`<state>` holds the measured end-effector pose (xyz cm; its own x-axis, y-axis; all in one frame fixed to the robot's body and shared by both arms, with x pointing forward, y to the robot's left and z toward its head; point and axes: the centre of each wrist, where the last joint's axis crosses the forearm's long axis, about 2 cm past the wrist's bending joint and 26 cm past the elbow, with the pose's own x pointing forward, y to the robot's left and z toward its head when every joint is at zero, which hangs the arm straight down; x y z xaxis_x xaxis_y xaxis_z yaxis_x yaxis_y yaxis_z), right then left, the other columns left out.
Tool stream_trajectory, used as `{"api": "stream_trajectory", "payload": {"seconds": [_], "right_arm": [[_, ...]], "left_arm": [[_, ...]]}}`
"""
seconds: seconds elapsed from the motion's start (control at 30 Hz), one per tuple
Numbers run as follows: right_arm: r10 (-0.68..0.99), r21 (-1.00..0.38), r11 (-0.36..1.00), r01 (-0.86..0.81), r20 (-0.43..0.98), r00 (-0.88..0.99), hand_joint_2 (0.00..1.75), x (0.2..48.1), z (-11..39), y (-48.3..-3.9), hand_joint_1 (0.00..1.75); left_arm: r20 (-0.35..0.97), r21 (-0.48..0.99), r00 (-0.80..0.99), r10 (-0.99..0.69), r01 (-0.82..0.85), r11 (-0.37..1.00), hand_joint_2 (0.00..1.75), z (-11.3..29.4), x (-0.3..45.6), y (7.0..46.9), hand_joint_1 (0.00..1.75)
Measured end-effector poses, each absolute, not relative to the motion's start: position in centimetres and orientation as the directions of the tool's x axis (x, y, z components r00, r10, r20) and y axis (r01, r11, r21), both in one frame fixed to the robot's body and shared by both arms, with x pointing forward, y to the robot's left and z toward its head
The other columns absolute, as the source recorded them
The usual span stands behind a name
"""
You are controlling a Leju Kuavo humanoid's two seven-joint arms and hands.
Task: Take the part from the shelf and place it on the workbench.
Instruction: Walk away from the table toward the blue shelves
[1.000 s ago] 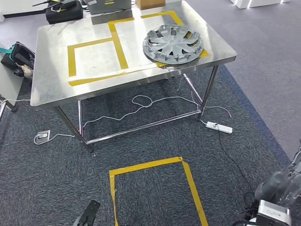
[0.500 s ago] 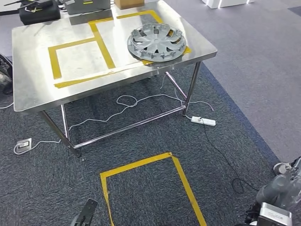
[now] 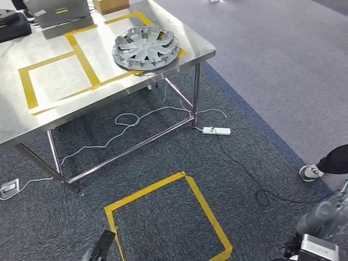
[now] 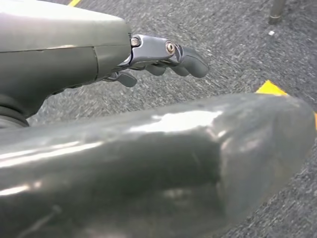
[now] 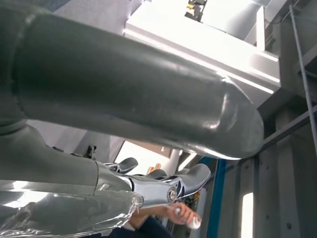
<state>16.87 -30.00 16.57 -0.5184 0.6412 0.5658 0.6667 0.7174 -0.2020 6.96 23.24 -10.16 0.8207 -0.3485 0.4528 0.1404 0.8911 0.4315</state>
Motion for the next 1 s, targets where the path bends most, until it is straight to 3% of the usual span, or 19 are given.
{"api": "stream_trajectory", "payload": {"seconds": [1.0], "right_arm": [[0.595, -0.197, 0.747, 0.635, 0.624, -0.506, 0.00, 17.46, 16.36, -29.71, 0.00]], "left_arm": [[0.373, 0.423, 0.877, -0.303, 0.130, 0.897, 0.00, -10.13, 6.57, 22.55, 0.00]]}}
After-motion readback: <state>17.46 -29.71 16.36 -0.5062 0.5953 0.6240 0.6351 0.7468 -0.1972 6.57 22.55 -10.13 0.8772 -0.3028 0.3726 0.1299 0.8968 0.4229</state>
